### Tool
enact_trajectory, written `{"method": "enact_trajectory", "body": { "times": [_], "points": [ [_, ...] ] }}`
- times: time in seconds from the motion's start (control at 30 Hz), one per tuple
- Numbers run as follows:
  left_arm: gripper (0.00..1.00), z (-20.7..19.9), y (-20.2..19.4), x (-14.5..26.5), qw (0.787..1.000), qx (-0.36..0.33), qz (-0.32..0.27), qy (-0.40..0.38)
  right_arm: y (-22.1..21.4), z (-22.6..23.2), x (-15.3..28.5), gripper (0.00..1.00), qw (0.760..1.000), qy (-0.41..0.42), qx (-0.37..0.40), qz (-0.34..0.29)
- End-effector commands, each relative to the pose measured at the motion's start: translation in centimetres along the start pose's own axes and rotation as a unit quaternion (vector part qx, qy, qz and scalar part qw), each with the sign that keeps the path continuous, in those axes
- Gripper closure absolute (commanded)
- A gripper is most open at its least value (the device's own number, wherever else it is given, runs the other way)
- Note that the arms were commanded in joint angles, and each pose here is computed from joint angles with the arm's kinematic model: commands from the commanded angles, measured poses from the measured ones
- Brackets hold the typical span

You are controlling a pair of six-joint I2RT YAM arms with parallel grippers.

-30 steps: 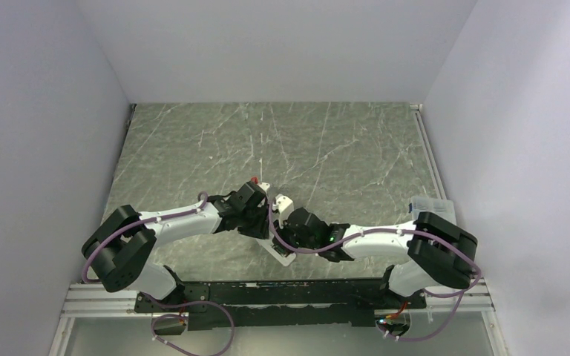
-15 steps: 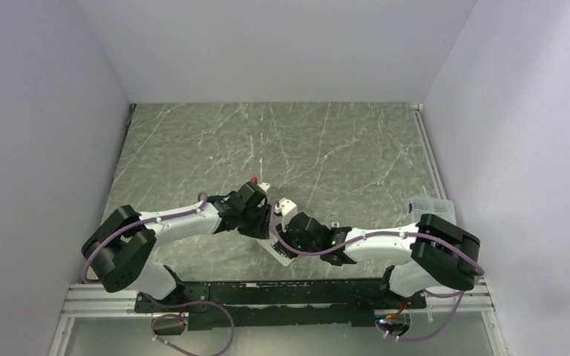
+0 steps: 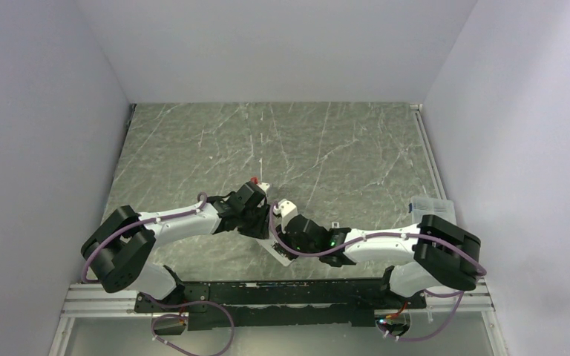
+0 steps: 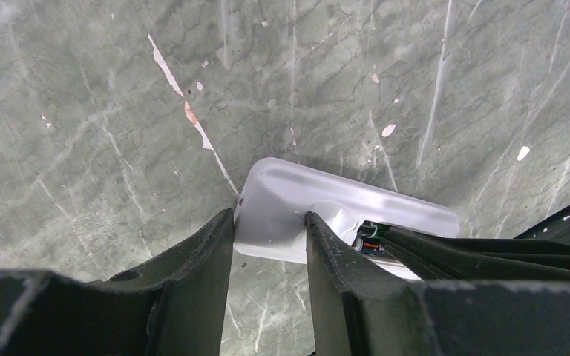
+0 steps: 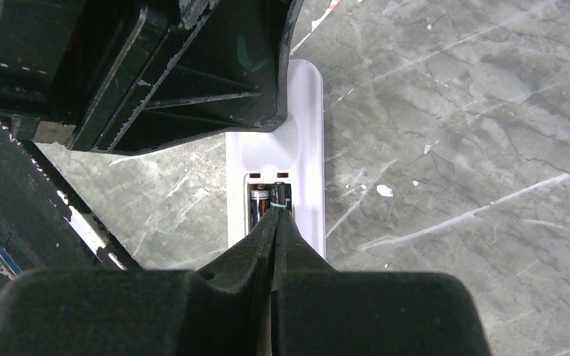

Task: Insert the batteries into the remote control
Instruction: Load the battery into the remote control.

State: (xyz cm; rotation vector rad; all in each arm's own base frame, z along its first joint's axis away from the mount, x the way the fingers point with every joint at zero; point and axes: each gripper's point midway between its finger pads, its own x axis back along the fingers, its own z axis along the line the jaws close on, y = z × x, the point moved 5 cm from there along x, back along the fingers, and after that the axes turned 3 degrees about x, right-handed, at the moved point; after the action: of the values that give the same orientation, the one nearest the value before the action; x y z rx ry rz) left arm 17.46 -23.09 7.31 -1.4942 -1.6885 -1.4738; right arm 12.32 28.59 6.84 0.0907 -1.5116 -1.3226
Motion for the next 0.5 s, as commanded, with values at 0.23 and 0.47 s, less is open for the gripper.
{"method": "enact_trajectory", "body": {
  "times": [0.23,0.47],
  "points": [
    [0.58,0.7,-1.4,-0.5,1.000,0.000,0.020,0.016,3.0,0.8,1.6,0.98,1.000,-0.006,0.005,-0.020],
    [0.58,0.7,-1.4,-0.5,1.000,-0.001,0.021,0.015,4.5,1.6,1.1,0.98,0.999,0.008,0.011,-0.033]
  ]
}}
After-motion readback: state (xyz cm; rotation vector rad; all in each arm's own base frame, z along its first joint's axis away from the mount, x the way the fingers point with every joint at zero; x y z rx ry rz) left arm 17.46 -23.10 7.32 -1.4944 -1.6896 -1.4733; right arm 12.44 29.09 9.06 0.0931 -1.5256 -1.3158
